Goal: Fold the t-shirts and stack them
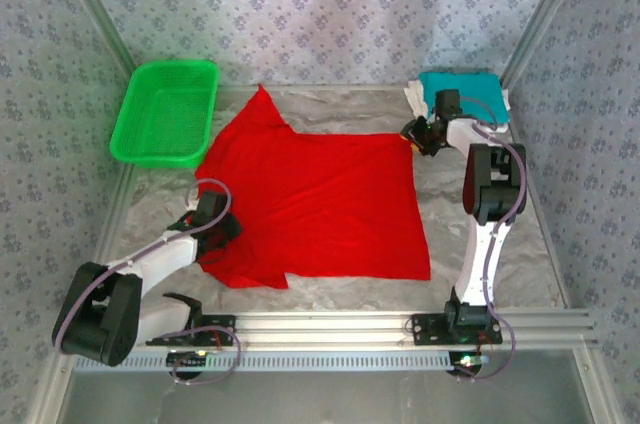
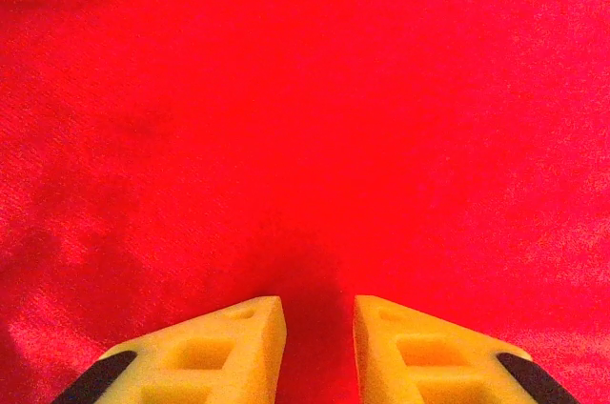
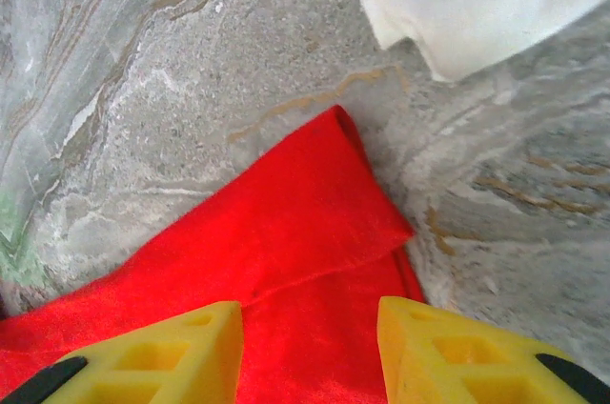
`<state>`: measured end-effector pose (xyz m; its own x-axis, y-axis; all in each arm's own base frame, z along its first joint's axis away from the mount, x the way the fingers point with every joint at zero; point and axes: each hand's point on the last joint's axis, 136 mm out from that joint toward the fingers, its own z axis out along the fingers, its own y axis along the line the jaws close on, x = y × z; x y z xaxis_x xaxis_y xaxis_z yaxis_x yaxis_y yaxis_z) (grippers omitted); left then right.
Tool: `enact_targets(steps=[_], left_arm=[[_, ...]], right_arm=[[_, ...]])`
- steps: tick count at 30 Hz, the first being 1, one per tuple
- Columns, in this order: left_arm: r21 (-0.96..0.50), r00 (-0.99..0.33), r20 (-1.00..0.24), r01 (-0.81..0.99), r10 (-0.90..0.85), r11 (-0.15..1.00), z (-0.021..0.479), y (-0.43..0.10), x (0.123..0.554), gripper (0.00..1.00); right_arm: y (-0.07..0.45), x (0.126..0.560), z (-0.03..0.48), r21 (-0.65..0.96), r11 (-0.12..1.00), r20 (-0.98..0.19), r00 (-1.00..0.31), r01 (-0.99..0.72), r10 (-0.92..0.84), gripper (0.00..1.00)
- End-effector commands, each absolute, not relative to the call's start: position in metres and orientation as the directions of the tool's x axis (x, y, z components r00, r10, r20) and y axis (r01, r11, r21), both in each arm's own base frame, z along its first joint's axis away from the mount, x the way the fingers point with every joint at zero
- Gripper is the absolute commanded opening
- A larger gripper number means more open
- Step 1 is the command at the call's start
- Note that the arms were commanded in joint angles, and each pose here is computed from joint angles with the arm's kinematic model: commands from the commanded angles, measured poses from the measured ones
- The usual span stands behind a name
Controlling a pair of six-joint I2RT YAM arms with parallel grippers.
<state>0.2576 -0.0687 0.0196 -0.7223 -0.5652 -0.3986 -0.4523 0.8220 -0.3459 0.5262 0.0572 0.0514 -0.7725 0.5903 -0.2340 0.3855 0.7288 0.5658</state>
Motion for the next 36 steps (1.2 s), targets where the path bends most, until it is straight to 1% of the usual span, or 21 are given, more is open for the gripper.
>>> enact_targets(steps=[1,8,11,15,20,22,25,29,33,36], left_arm=[[-0.223,-0.764,-0.342,-0.5,-0.548,0.837,-0.005,-0.051,0.225,0.28],[-0.223,-0.764,-0.341,-0.5,-0.547,0.837,-0.005,-0.051,0.225,0.28],[-0.223,-0.765,-0.342,-0.498,-0.545,0.838,-0.005,-0.051,0.225,0.28],[-0.221,-0.767,-0.34,-0.497,-0.544,0.839,-0.005,-0.051,0.225,0.27],[-0.224,-0.765,-0.343,-0.498,-0.546,0.838,-0.005,-0.051,0.225,0.27],[-0.226,-0.764,-0.343,-0.497,-0.546,0.838,-0.004,-0.051,0.226,0.27],[-0.224,-0.765,-0.343,-0.498,-0.546,0.838,-0.005,-0.051,0.225,0.27],[-0.228,-0.762,-0.345,-0.499,-0.548,0.836,-0.004,-0.051,0.224,0.27],[-0.227,-0.761,-0.347,-0.499,-0.549,0.836,-0.004,-0.05,0.225,0.27],[-0.228,-0.761,-0.347,-0.499,-0.549,0.836,-0.004,-0.051,0.225,0.27]], right_arm=[[0.069,0.541,0.05,0.608,0.689,-0.202,-0.763,0.394,0.615,0.43],[0.069,0.546,0.037,0.612,0.658,-0.178,-0.735,0.438,0.654,0.4],[0.069,0.55,0.036,0.615,0.652,-0.186,-0.722,0.444,0.666,0.4],[0.065,0.555,0.038,0.61,0.646,-0.207,-0.694,0.46,0.69,0.32],[0.054,0.567,0.036,0.605,0.627,-0.236,-0.642,0.491,0.73,0.14],[0.053,0.574,0.037,0.61,0.621,-0.242,-0.63,0.492,0.738,0.13],[0.053,0.584,0.043,0.624,0.61,-0.249,-0.616,0.488,0.747,0.03],[0.051,0.591,0.055,0.643,0.587,-0.261,-0.58,0.492,0.772,0.0],[0.049,0.599,0.066,0.667,0.555,-0.253,-0.549,0.497,0.797,0.0],[0.052,0.602,0.068,0.679,0.545,-0.237,-0.555,0.492,0.797,0.0]])
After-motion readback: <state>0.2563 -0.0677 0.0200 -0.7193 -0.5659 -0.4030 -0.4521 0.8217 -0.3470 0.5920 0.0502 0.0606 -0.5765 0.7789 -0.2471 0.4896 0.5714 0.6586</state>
